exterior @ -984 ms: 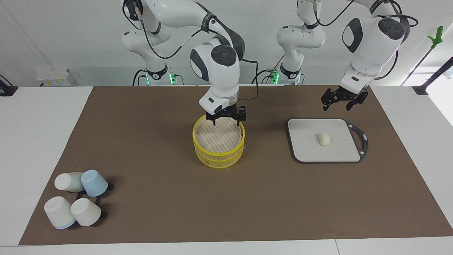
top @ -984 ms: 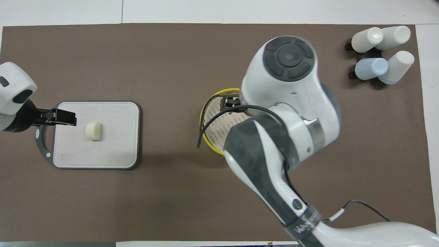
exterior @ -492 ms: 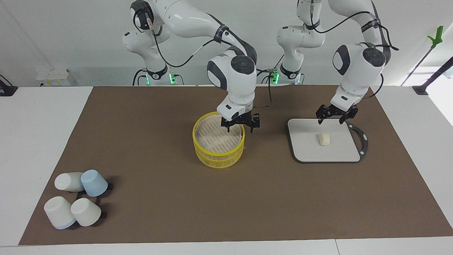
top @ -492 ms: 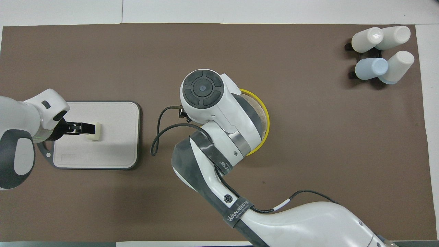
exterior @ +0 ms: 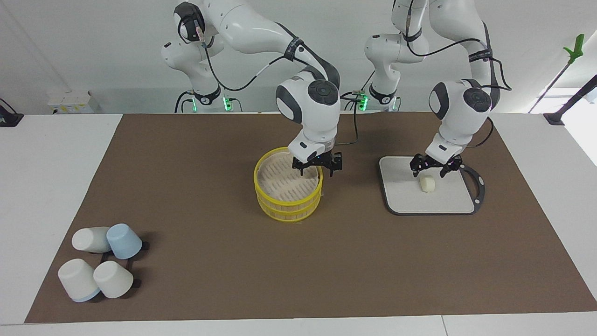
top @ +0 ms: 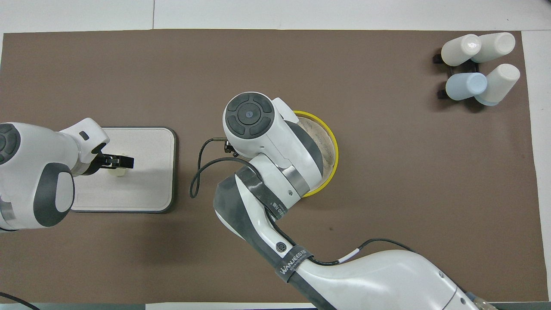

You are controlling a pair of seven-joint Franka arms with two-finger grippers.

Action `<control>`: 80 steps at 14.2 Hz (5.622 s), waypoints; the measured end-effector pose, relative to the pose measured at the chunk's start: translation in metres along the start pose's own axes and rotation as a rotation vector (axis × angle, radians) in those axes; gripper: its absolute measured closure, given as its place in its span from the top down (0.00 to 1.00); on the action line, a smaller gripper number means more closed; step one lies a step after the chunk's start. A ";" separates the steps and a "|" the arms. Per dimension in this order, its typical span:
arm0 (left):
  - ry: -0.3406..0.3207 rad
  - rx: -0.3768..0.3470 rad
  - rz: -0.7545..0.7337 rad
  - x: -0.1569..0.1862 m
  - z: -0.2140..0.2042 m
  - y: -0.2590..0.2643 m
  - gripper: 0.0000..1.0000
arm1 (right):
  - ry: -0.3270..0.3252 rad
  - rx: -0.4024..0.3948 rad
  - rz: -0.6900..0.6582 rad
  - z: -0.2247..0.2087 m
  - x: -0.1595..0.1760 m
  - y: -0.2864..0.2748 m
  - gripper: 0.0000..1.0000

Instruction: Place bun in steamer

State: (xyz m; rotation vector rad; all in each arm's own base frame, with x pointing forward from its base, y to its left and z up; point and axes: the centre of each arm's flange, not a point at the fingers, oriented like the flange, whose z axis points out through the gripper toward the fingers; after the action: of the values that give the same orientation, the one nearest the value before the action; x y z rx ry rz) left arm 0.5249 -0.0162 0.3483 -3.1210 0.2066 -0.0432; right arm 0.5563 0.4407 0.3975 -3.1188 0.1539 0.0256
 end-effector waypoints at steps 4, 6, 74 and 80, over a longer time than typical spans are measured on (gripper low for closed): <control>0.013 0.002 -0.004 -0.008 0.017 -0.005 1.00 | 0.000 -0.003 -0.007 0.001 -0.003 -0.003 0.74; 0.010 0.002 -0.004 -0.011 0.021 -0.004 1.00 | 0.020 -0.024 -0.022 0.002 -0.003 -0.003 0.52; -0.081 -0.048 -0.180 0.048 -0.198 0.079 1.00 | 0.068 0.063 -0.008 -0.097 0.050 0.064 0.08; -0.066 0.018 -0.139 0.038 -0.220 0.058 1.00 | 0.066 0.070 -0.001 -0.047 0.017 -0.001 0.08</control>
State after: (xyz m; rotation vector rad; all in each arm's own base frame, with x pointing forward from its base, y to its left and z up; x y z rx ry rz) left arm 0.5482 -0.0815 0.5687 -3.1074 -0.0112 0.0564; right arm 0.5737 0.4393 0.4437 -3.0512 0.1513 -0.0804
